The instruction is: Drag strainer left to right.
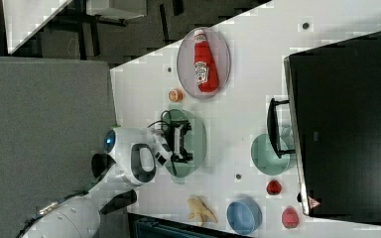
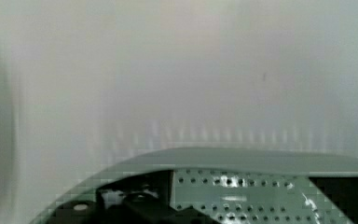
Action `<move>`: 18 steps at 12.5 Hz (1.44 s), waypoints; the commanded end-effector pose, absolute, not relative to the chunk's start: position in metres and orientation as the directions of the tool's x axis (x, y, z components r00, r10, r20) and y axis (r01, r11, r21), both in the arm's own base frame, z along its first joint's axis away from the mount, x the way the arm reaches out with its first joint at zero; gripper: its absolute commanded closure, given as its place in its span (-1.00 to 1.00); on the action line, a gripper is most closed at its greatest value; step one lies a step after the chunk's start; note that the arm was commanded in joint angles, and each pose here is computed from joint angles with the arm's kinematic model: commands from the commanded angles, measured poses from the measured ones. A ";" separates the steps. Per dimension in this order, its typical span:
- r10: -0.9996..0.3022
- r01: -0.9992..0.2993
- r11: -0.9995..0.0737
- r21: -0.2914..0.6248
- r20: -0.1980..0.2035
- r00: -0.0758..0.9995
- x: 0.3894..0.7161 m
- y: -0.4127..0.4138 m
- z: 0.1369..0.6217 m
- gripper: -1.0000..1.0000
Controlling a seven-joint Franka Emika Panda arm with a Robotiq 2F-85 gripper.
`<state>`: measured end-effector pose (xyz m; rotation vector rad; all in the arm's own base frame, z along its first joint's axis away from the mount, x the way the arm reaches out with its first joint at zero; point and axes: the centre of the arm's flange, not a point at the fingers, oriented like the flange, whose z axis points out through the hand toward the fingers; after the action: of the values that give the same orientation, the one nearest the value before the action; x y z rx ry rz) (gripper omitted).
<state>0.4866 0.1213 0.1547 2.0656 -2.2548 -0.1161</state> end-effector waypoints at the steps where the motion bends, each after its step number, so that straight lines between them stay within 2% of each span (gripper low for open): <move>1: -0.999 -0.995 0.032 0.099 0.022 -0.030 0.490 0.066 0.153 -1.00; 4: -0.999 -0.995 0.001 0.100 0.037 0.003 0.494 0.021 0.152 -1.00; 10: -0.997 -0.997 0.033 0.076 0.072 -0.028 0.496 -0.045 0.155 -1.00; 16: -0.994 -0.996 -0.048 0.082 0.092 0.055 0.491 -0.090 0.158 -1.00; 18: -0.994 -0.997 -0.055 0.057 0.091 0.060 0.497 -0.087 0.169 -1.00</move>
<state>0.4852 -0.0780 0.1504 2.1272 -2.1429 -0.0198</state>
